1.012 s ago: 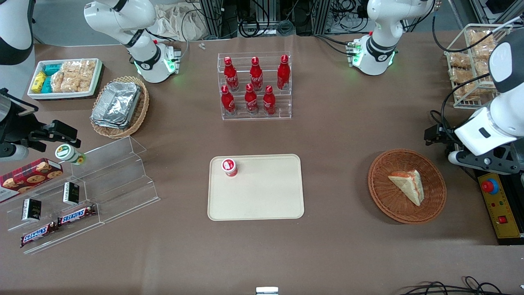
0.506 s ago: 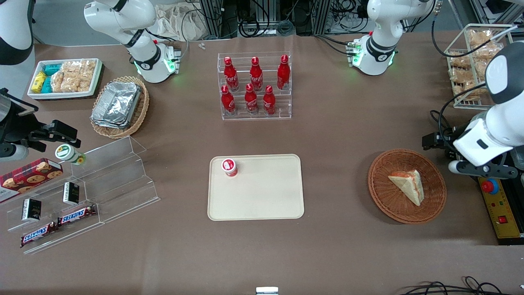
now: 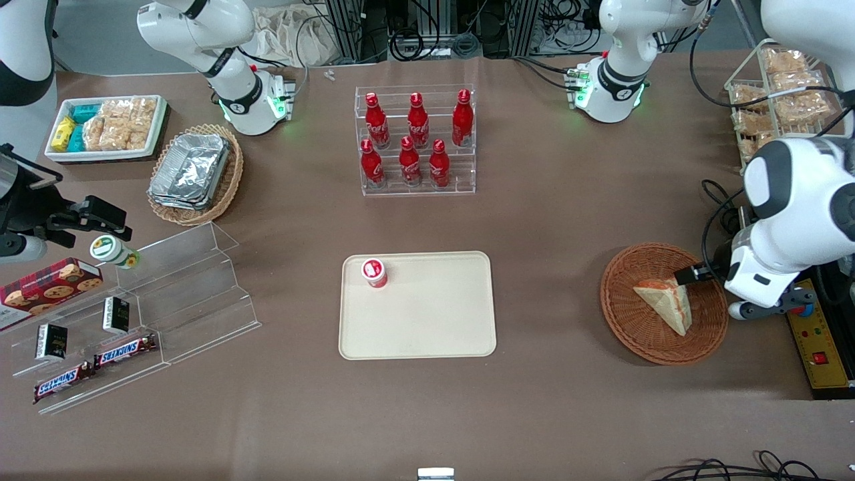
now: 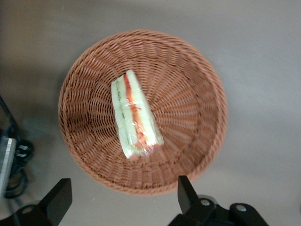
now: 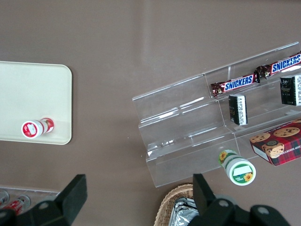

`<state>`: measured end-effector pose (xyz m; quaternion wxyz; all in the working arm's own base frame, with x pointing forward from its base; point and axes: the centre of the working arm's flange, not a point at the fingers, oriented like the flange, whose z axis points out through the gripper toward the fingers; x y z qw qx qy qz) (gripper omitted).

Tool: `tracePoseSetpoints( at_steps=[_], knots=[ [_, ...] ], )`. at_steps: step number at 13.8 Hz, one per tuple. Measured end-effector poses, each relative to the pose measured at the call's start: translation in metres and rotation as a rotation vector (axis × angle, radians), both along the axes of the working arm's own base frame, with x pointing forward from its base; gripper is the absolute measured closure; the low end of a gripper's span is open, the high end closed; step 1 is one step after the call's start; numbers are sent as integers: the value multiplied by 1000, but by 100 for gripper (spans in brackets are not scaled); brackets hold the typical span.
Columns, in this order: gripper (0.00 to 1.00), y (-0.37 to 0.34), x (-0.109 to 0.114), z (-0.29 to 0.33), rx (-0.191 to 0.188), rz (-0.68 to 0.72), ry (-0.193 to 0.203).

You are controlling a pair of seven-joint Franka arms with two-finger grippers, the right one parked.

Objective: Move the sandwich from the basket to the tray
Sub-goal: 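Lower the left gripper and close it on the wrapped sandwich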

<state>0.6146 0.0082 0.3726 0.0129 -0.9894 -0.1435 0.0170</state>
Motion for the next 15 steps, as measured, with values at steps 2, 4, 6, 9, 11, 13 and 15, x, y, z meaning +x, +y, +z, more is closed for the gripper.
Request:
tracePoseSetpoints(
  at_steps=[2,4,6,9,11,13,15],
  knots=[
    [0,2,-6,-32,-3,72,-27],
    [0,0,-7,-58,-8,156,-30],
    [0,-2,-6,-74,-11,197,-20],
    [0,-1,-7,-87,-12,213,-4],
    [0,0,-7,-94,-13,220,5],
    [0,0,-7,-105,-13,243,16],
    [5,1,-4,-116,-14,300,21]
  ],
)
